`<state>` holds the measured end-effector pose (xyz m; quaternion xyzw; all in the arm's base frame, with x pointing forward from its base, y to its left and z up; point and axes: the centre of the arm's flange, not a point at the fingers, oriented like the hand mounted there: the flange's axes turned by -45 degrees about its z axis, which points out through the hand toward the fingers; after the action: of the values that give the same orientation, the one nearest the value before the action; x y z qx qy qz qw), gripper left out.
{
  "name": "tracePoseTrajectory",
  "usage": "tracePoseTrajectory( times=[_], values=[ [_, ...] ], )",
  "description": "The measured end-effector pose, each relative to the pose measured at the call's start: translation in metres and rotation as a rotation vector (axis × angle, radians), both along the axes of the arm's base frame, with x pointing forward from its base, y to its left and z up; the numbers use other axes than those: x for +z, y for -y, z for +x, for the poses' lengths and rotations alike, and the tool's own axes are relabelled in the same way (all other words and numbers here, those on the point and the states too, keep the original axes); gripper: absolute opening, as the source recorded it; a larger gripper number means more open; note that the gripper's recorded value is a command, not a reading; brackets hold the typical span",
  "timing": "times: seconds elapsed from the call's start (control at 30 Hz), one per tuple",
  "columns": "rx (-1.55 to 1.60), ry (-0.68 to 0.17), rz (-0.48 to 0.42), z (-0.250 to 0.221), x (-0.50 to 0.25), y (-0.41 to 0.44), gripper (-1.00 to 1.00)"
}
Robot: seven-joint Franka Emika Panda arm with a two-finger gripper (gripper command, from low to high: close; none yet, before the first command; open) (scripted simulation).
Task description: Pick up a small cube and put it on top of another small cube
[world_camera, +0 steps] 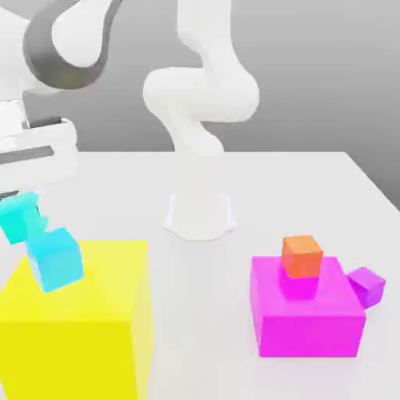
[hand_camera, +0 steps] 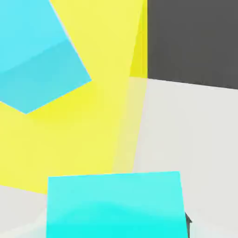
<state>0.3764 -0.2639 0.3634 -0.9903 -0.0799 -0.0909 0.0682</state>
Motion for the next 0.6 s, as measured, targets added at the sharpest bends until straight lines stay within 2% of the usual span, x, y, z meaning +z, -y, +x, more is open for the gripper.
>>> tracePoseTrajectory(
  times=[0.17, 0.37, 0.5, 0.53, 0.6],
  values=[
    [-0.021, -0.083, -0.038, 0.040, 0.035, -0.030, -1.00],
    [-0.084, -0.168, -0.124, 0.079, 0.082, -0.071, -1.00],
    [-0.101, -0.177, -0.135, 0.085, 0.045, -0.077, -1.00],
    [-0.102, -0.177, -0.136, 0.085, 0.034, -0.078, 1.00],
    [-0.102, -0.177, -0.136, 0.085, 0.034, -0.078, 1.00]
  ],
)
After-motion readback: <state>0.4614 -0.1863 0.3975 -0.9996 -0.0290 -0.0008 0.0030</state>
